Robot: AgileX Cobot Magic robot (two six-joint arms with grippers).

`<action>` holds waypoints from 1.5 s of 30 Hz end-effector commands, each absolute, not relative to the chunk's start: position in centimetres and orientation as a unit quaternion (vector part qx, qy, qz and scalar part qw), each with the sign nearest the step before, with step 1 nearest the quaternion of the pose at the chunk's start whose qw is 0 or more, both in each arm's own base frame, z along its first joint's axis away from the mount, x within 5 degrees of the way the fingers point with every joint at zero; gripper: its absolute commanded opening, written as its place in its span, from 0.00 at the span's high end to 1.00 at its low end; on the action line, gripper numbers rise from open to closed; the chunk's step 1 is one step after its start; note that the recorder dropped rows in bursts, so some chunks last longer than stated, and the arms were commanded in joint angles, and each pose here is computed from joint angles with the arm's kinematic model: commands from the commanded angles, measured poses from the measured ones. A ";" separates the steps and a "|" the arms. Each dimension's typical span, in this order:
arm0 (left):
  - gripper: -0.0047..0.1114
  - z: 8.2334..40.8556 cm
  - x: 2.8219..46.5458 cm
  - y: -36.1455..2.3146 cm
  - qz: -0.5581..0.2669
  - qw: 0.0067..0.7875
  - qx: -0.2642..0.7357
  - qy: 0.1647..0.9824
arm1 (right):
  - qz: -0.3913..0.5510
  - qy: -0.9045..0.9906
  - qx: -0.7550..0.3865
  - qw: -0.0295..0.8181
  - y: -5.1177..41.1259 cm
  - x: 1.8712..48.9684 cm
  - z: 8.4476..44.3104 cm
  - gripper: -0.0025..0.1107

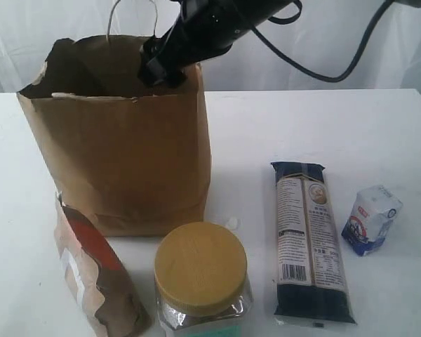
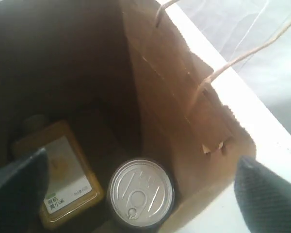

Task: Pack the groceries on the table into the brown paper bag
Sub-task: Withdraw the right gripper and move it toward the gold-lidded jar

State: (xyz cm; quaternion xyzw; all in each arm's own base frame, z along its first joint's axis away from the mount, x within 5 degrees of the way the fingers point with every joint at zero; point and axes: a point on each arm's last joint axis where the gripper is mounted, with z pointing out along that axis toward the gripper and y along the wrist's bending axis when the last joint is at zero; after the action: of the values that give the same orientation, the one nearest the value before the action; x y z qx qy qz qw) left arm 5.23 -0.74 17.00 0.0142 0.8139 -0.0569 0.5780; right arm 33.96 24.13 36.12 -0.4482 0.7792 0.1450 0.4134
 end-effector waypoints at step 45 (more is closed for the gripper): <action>0.96 16.9 5.2 -0.8 -0.062 0.579 0.015 0.813 | 0.243 0.896 -0.361 0.087 15.5 17.0 32.0 0.98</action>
State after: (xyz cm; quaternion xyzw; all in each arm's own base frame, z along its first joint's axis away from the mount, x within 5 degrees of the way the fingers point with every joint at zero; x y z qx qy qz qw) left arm 5.23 -0.74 17.00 0.0142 0.8139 -0.0569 0.5780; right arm 18.43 15.07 33.94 -0.3447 0.9103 0.1880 0.1310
